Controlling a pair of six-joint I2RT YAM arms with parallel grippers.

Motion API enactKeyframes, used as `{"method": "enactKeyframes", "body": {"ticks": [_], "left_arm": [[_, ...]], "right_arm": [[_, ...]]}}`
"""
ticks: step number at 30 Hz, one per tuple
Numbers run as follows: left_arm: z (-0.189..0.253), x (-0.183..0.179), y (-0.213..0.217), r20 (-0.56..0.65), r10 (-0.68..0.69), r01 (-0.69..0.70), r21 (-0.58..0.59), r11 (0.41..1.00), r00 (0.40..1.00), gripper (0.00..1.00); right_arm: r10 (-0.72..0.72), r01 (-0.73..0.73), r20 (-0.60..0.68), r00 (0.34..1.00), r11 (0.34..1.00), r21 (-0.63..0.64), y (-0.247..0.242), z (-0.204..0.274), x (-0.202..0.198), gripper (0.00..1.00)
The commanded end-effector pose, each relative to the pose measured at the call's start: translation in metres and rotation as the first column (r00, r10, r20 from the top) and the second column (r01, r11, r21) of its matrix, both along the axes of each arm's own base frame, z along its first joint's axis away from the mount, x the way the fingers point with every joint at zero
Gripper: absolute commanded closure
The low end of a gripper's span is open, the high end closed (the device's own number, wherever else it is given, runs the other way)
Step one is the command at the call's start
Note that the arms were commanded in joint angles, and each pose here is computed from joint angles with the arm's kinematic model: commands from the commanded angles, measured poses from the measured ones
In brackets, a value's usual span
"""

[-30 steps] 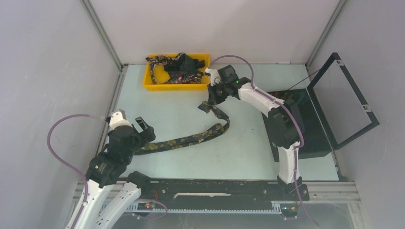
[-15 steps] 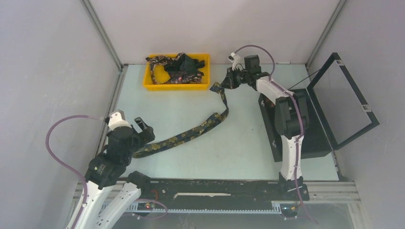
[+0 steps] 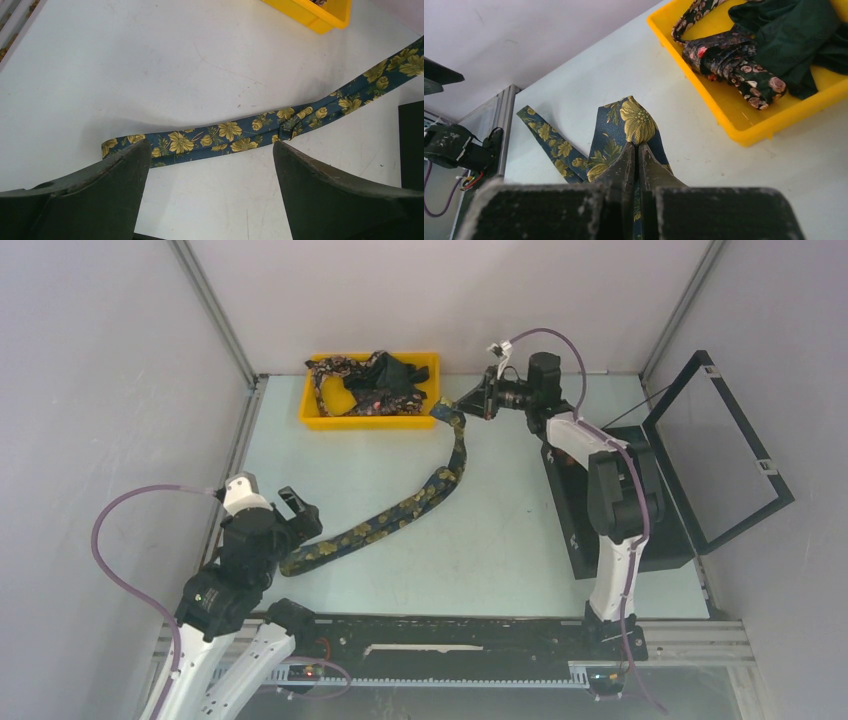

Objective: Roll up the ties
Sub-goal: Flatten out the tie at the center of the board.

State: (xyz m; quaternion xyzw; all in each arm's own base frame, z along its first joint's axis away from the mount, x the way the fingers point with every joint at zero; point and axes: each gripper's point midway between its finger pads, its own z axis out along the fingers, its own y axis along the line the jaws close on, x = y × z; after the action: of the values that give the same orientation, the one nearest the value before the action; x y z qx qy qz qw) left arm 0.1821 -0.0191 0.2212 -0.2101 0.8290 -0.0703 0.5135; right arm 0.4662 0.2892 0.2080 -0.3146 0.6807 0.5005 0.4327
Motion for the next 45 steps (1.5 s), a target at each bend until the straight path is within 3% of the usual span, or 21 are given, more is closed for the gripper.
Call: {"method": "enactKeyframes", "body": {"ticks": [1, 7, 13, 19, 25, 30, 32, 36, 40, 42, 45], "left_arm": [[0.004, 0.003, 0.004, 0.03, 0.025, -0.025, -0.001, 1.0, 0.999, 0.02], [0.003, 0.004, 0.003, 0.024, 0.023, -0.023, 0.0, 1.0, 0.999, 0.02], [0.003, 0.004, 0.003, 0.022, 0.023, -0.023, 0.002, 1.0, 1.0, 0.02], [0.004, 0.004, 0.003, 0.024, 0.023, -0.023, 0.0, 1.0, 0.999, 0.02], [0.005, 0.003, 0.004, 0.035, 0.024, -0.024, -0.005, 1.0, 0.999, 0.02], [0.006, 0.002, 0.004, 0.042, 0.024, -0.024, -0.009, 1.0, 0.999, 0.02], [0.007, 0.002, 0.004, 0.046, 0.026, -0.025, -0.011, 1.0, 0.999, 0.02], [0.008, 0.002, 0.005, 0.051, 0.028, -0.027, -0.012, 1.0, 0.998, 0.02], [0.011, 0.002, 0.004, 0.053, 0.015, -0.014, -0.003, 1.0, 0.998, 0.02], [0.015, 0.0, 0.005, 0.059, 0.008, -0.009, 0.005, 1.0, 0.998, 0.02], [0.026, -0.002, 0.011, 0.084, 0.003, -0.007, 0.044, 0.999, 0.996, 0.02]], "right_arm": [[-0.021, 0.008, 0.093, 0.995, 0.99, 0.14, -0.034, 0.032, 0.011, 1.0], [-0.199, 0.199, -0.063, 0.978, 0.98, -0.007, -0.063, -0.038, 0.046, 1.0], [-0.352, 0.32, -0.203, 0.914, 0.931, -0.176, -0.092, -0.074, 0.064, 0.73], [-0.506, 0.458, -0.177, 0.844, 0.852, -0.252, -0.125, -0.058, 0.074, 0.5], [-0.639, 0.594, -0.096, 0.763, 0.753, -0.284, -0.148, -0.011, 0.071, 0.39], [-0.742, 0.694, 0.054, 0.668, 0.596, -0.403, -0.157, 0.015, 0.049, 0.37], [-0.722, 0.681, 0.093, 0.685, 0.589, -0.435, -0.142, 0.017, 0.032, 0.37], [-0.599, 0.577, 0.139, 0.789, 0.643, -0.503, -0.087, 0.006, -0.013, 0.37], [-0.35, 0.372, 0.159, 0.923, 0.712, -0.596, -0.018, -0.027, -0.073, 0.37], [-0.225, 0.259, 0.136, 0.965, 0.722, -0.641, 0.016, -0.043, -0.104, 0.37], [-0.164, 0.15, 0.037, 0.986, 0.757, -0.636, 0.043, -0.062, -0.13, 0.37]]}}
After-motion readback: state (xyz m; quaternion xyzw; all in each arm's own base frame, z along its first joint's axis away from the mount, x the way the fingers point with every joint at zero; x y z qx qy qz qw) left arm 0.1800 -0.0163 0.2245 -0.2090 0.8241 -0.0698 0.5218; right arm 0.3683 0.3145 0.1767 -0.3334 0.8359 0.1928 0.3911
